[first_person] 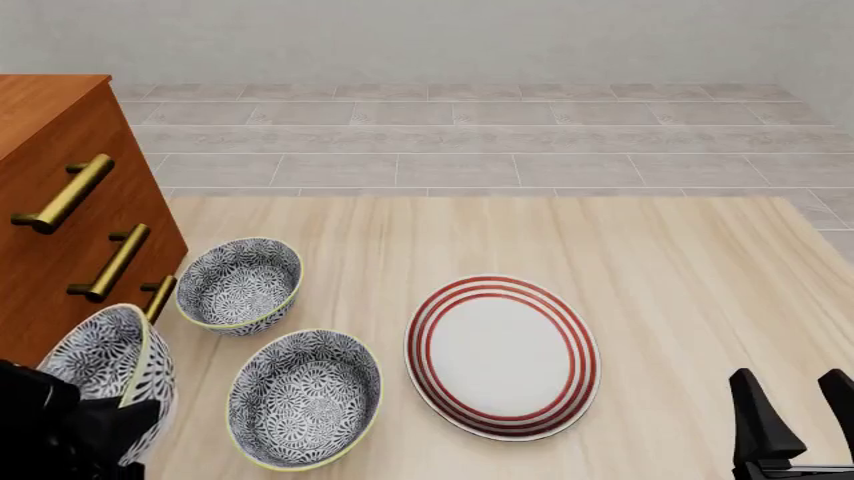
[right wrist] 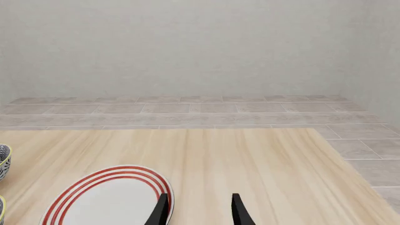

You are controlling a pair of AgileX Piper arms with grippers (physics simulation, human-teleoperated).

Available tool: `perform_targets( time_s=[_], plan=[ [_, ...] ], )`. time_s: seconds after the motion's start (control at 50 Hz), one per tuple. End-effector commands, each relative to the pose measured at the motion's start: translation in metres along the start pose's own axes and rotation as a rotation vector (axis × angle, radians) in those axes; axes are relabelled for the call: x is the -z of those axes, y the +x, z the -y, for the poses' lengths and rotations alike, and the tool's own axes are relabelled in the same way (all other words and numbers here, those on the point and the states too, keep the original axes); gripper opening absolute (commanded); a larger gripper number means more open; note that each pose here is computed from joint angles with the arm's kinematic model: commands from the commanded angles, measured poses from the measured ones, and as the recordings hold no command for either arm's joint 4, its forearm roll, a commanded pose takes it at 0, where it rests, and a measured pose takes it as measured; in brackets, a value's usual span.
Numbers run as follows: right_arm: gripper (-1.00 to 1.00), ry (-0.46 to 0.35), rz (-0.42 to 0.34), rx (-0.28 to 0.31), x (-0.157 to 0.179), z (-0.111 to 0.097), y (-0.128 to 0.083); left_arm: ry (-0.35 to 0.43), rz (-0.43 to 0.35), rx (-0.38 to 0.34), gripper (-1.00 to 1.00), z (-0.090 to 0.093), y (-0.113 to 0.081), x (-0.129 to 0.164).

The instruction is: Put the bowl at the front on the plate.

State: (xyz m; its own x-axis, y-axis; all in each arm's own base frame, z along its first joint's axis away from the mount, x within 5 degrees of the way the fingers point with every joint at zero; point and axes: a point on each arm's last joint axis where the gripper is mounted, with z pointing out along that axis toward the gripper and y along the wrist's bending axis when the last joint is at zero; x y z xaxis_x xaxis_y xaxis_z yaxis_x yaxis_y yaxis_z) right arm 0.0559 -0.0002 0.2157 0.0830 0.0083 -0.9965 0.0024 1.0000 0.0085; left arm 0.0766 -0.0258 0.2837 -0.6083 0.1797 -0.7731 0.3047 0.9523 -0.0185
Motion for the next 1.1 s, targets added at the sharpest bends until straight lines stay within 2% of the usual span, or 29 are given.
perform_targets(
  time_s=[0.02,0.44,0.6,1.1],
  plan=[
    [1.0,0.0,0.0,0.0,0.0,0.0,0.0,0.019,0.025,-0.042,-1.0,0.002,-0.01,0.003],
    [1.0,0.0,0.0,0.0,0.0,0.0,0.0,0.05,0.049,-0.116,-1.0,0.006,-0.021,0.003],
    [1.0,0.0,0.0,0.0,0.0,0.0,0.0,0.059,0.048,-0.158,-1.0,0.009,-0.023,-0.011],
    [1.0,0.0,0.0,0.0,0.0,0.0,0.0,0.099,0.094,-0.266,-1.0,0.017,-0.042,-0.02]
  ],
)
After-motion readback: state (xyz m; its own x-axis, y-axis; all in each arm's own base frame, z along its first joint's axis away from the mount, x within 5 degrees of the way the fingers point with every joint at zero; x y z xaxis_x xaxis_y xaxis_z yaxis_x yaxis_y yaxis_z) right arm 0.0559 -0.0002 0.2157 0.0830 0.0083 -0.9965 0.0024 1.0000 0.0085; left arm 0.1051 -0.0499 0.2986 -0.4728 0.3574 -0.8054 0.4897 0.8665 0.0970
